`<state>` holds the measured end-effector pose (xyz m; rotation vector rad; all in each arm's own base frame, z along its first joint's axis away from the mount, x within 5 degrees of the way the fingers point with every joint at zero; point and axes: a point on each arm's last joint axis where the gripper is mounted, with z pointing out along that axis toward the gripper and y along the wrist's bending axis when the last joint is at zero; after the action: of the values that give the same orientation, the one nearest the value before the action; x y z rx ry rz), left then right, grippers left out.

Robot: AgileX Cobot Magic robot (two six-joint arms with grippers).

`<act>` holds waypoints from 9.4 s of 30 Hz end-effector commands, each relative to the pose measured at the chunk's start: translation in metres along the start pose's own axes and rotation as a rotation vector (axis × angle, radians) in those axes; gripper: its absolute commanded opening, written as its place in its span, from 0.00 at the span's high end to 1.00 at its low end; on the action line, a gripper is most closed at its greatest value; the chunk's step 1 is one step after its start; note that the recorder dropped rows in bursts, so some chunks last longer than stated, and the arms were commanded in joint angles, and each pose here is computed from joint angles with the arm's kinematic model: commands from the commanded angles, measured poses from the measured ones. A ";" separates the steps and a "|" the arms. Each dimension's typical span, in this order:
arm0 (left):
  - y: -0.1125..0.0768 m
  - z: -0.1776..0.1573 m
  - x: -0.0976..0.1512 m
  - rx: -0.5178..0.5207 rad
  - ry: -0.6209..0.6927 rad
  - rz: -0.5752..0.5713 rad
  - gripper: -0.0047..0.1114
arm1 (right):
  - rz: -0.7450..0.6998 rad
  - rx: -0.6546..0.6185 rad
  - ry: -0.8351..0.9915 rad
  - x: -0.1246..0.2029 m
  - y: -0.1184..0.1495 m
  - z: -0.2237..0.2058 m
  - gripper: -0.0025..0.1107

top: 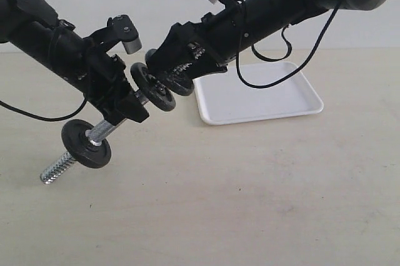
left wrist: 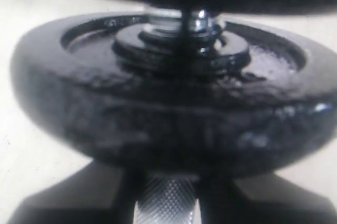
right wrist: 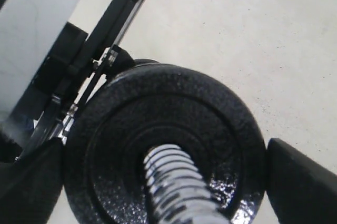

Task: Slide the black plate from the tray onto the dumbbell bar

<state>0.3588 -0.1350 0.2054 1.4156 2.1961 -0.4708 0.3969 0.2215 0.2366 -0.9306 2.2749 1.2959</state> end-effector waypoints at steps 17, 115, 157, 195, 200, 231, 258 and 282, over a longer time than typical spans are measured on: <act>0.003 -0.026 -0.031 -0.082 -0.225 -0.113 0.92 | -0.032 -0.119 0.002 -0.006 0.025 -0.004 0.57; 0.026 -0.012 -0.032 -0.182 -0.362 -0.504 0.92 | -0.061 0.145 -0.189 -0.024 0.001 -0.138 0.05; 0.062 0.047 -0.028 -0.100 -0.594 -0.914 0.92 | -0.123 0.151 -0.187 -0.024 0.003 -0.138 0.05; 0.069 0.065 -0.024 -0.076 -0.580 -0.955 0.92 | -0.130 0.153 -0.185 -0.024 0.002 -0.138 0.05; 0.069 0.065 -0.024 -0.071 -0.581 -0.942 0.79 | -0.130 0.153 -0.185 -0.024 0.002 -0.138 0.05; 0.064 0.052 -0.034 -0.008 -0.621 -0.917 0.44 | -0.137 0.156 -0.181 -0.024 0.002 -0.138 0.05; 0.021 -0.118 -0.082 -0.210 -0.772 -0.435 0.44 | -0.241 0.192 -0.321 -0.036 0.108 -0.194 0.05; -0.116 -0.277 -0.086 -0.287 -0.857 -0.090 0.53 | -0.581 0.365 -0.560 0.043 0.334 -0.283 0.05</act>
<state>0.2410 -0.1029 0.4790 0.7238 1.5512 -0.6154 0.1539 0.0880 0.5594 -0.8774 1.5632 0.7873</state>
